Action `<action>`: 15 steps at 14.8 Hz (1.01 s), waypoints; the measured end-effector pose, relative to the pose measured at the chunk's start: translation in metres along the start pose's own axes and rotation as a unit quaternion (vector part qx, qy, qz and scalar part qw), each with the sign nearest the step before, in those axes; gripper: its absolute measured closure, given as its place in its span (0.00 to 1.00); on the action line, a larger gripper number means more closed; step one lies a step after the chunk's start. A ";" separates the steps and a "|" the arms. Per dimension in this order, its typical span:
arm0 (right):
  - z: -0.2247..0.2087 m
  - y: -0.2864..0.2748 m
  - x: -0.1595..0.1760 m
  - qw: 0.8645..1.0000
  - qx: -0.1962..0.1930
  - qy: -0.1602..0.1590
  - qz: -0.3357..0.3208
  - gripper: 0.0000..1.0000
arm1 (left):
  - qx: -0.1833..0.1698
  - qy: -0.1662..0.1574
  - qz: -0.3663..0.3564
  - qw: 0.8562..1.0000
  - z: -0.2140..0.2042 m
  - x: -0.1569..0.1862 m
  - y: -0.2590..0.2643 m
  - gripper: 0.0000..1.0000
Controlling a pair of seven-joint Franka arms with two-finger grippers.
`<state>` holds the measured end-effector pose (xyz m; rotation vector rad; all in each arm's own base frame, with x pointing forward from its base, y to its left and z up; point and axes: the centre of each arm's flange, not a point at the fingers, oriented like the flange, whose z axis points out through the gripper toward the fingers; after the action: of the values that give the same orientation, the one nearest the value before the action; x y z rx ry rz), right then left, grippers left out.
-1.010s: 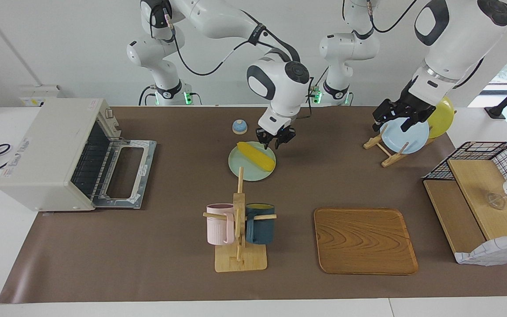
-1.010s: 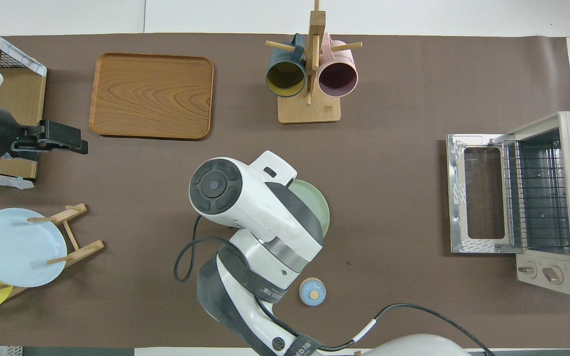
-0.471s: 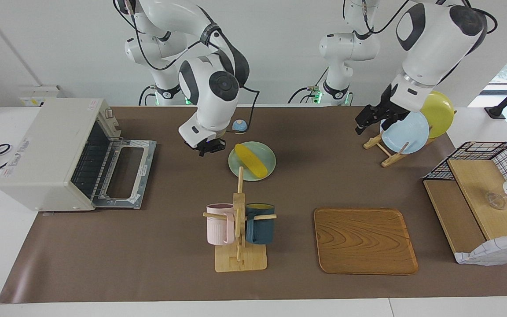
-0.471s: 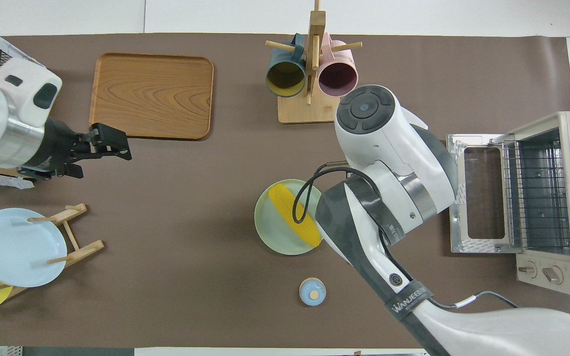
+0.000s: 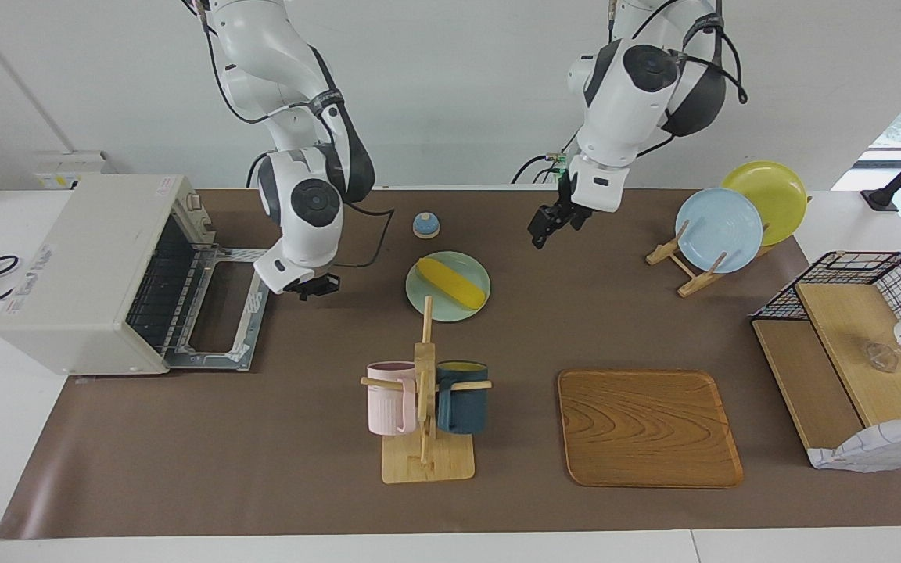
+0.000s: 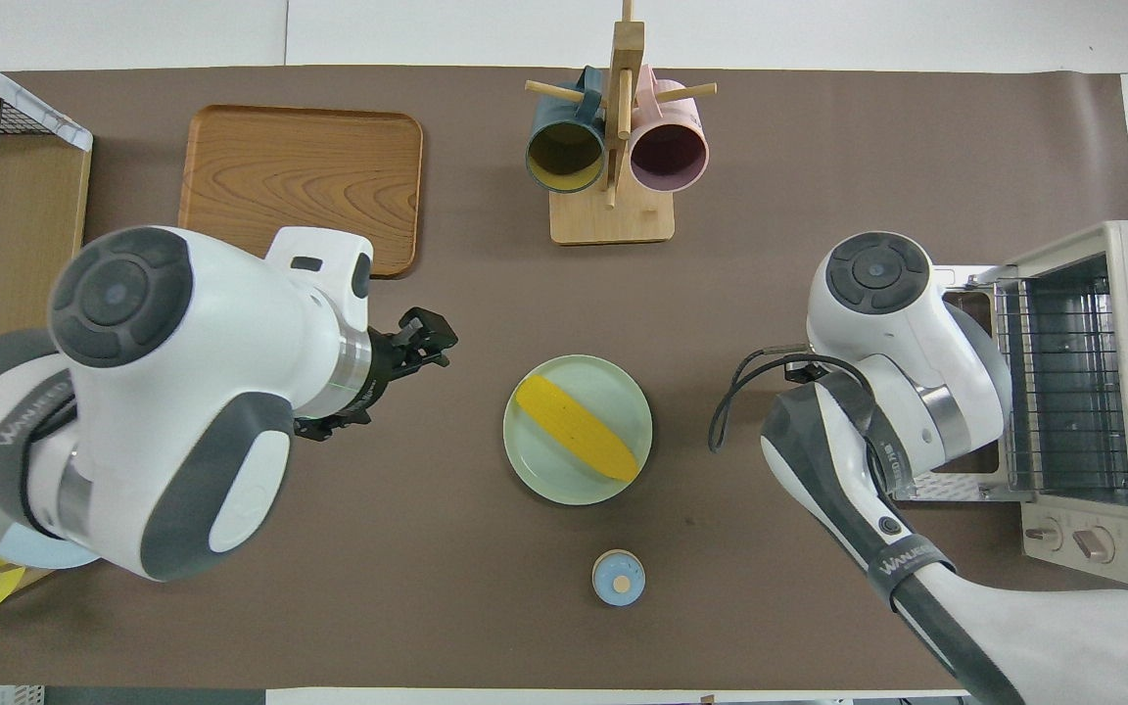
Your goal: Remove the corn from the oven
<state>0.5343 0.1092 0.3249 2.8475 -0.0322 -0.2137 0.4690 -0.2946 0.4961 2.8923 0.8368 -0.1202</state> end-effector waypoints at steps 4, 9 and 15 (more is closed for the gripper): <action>0.032 0.033 0.002 1.000 0.019 0.015 0.005 0.99 | -0.003 0.000 -0.089 0.996 0.078 -0.055 0.050 0.00; 0.042 0.039 0.001 1.000 0.021 0.018 0.000 0.99 | 0.017 0.022 -0.198 0.980 0.143 -0.054 0.077 0.00; 0.046 0.042 -0.001 0.999 -0.013 0.023 -0.033 0.99 | 0.032 0.035 -0.259 0.965 0.187 -0.050 0.092 0.00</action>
<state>0.5266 0.0564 0.2929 2.8295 0.0739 -0.1609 0.4687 -0.4247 0.3256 2.6693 1.6118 -0.0950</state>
